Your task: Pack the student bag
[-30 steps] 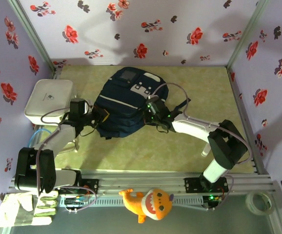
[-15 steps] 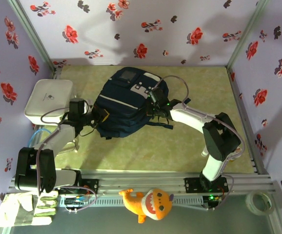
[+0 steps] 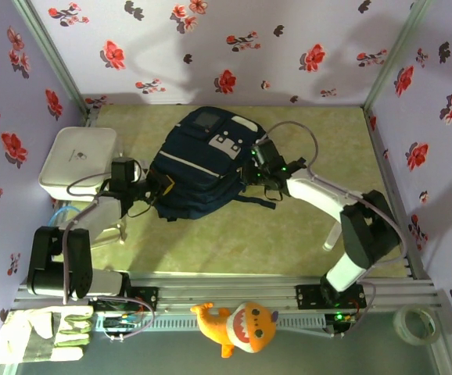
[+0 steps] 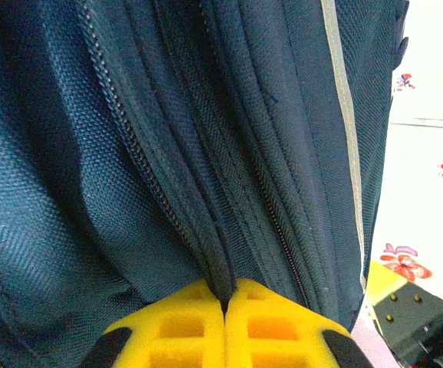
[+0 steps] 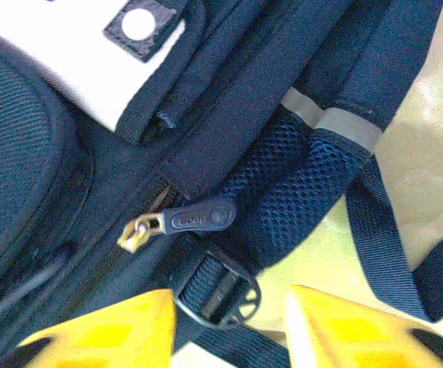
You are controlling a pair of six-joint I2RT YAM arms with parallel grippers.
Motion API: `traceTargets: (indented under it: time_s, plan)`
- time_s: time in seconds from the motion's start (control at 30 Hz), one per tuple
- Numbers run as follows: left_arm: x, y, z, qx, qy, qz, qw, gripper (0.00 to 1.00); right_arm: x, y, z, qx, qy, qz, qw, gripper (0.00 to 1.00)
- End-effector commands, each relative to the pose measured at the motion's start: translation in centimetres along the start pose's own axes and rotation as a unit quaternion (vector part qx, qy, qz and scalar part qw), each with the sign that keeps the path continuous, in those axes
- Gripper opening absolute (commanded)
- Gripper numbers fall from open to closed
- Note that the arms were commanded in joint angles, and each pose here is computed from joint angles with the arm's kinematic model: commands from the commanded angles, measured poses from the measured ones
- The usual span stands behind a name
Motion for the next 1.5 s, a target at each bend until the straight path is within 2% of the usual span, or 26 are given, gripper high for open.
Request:
traceTargets:
  time_s: [0.0,0.23,0.5,0.87,1.13,1.47]
  plan:
    - [-2.1,-0.4,0.2,-0.003,-0.023,-0.037,0.999,0.00,0.1,2.2,0.0,-0.024,-0.002,0.045,0.999,0.51]
    - [-3.4,-1.8,-2.0,0.000,-0.056,-0.067,0.996,0.00,-2.9,5.1,-0.6,-0.014,-0.015,0.040,0.999,0.66]
    - [-4.8,-3.3,-4.9,0.010,-0.119,-0.064,0.991,0.00,-3.3,5.7,-0.2,-0.020,-0.041,0.072,0.996,0.75]
    - [-5.0,-2.9,-5.0,0.008,-0.130,-0.045,0.990,0.00,1.4,2.1,1.9,-0.048,-0.034,0.172,0.983,0.78]
    - [-4.4,-3.2,-5.0,0.011,-0.115,-0.041,0.993,0.00,2.9,-0.6,4.0,-0.072,-0.014,0.191,0.979,0.79]
    - [-3.9,-4.2,-4.8,0.017,-0.097,-0.038,0.994,0.00,2.4,-3.7,3.3,-0.020,-0.005,0.161,0.987,0.80]
Point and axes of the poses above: each hand's point on the last joint's axis, 136 mm out from that joint toward the fingers, its own y axis back along the fingers, its own x axis along the line the jaws close on, z = x × y, the point moved 8 cm from there along y, back along the fingers, and after that the axes turned 5 degrees about y, right-handed, at the moved point
